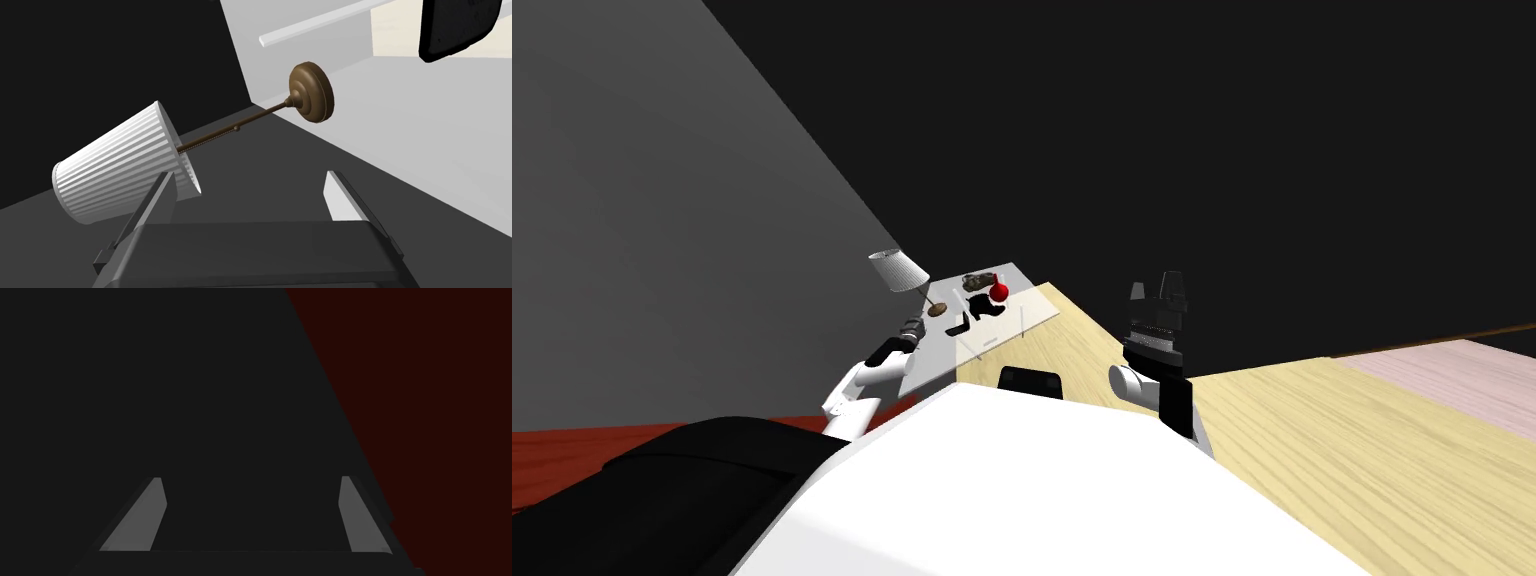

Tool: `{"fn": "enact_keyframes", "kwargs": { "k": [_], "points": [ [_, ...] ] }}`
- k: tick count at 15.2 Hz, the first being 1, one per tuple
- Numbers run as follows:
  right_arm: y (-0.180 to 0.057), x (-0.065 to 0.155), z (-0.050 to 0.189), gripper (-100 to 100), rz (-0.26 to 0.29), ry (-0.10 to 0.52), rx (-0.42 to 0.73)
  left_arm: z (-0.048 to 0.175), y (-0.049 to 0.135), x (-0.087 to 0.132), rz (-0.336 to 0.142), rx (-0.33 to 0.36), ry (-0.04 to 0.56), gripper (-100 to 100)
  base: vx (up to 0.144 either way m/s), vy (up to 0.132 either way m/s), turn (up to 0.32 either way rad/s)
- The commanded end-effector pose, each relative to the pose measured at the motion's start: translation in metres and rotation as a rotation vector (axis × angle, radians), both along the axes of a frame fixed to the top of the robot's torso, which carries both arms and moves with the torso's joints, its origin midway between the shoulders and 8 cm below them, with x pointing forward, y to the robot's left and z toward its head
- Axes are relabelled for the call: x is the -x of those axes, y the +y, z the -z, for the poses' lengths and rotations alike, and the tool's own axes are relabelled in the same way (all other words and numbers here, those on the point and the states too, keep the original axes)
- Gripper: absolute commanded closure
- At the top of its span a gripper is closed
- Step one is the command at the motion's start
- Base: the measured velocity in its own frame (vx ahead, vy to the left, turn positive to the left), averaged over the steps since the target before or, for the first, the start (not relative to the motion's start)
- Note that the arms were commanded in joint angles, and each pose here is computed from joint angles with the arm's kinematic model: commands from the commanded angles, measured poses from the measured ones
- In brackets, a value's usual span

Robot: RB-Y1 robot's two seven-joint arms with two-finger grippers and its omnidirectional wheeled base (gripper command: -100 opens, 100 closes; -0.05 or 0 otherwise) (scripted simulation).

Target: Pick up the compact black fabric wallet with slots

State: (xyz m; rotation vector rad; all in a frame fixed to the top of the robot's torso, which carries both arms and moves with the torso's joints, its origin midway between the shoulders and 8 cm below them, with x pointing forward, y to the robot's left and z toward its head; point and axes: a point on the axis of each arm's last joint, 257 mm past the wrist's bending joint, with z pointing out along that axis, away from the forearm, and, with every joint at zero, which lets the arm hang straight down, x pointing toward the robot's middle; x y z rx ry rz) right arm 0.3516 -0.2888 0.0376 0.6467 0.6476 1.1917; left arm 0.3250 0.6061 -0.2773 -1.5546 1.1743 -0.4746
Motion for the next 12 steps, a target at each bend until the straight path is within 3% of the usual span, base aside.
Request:
{"fn": "enact_keyframes", "kwargs": {
  "k": [1,3,4,6,7,9,10,12],
  "points": [
    [0.0,0.0,0.0,0,0.0,0.0,0.0,0.01,0.016,0.011,-0.042,0.024,0.041,-100,-0.006,-0.005,-0.25],
    [0.0,0.0,0.0,0,0.0,0.0,0.0,0.013,0.016,0.014,-0.047,0.031,0.056,-100,-0.003,0.001,-0.015],
    [0.0,0.0,0.0,0,0.0,0.0,0.0,0.024,0.036,0.029,-0.098,0.057,0.09,-100,-0.002,-0.007,-0.173],
    [0.0,0.0,0.0,0,0.0,0.0,0.0,0.029,0.036,0.033,-0.106,0.068,0.111,-100,-0.002,-0.003,-0.201],
    [0.0,0.0,0.0,0,0.0,0.0,0.0,0.039,0.054,0.05,-0.159,0.099,0.145,-100,-0.001,-0.005,-0.263],
    [0.0,0.0,0.0,0,0.0,0.0,0.0,0.044,0.054,0.054,-0.166,0.109,0.163,-100,-0.001,0.0,-0.164],
    [0.0,0.0,0.0,0,0.0,0.0,0.0,0.053,0.07,0.071,-0.217,0.141,0.19,-100,0.001,-0.004,-0.197],
    [0.0,0.0,0.0,0,0.0,0.0,0.0,0.058,0.069,0.075,-0.225,0.153,0.212,-100,0.0,0.0,-0.193]
  ]
}}
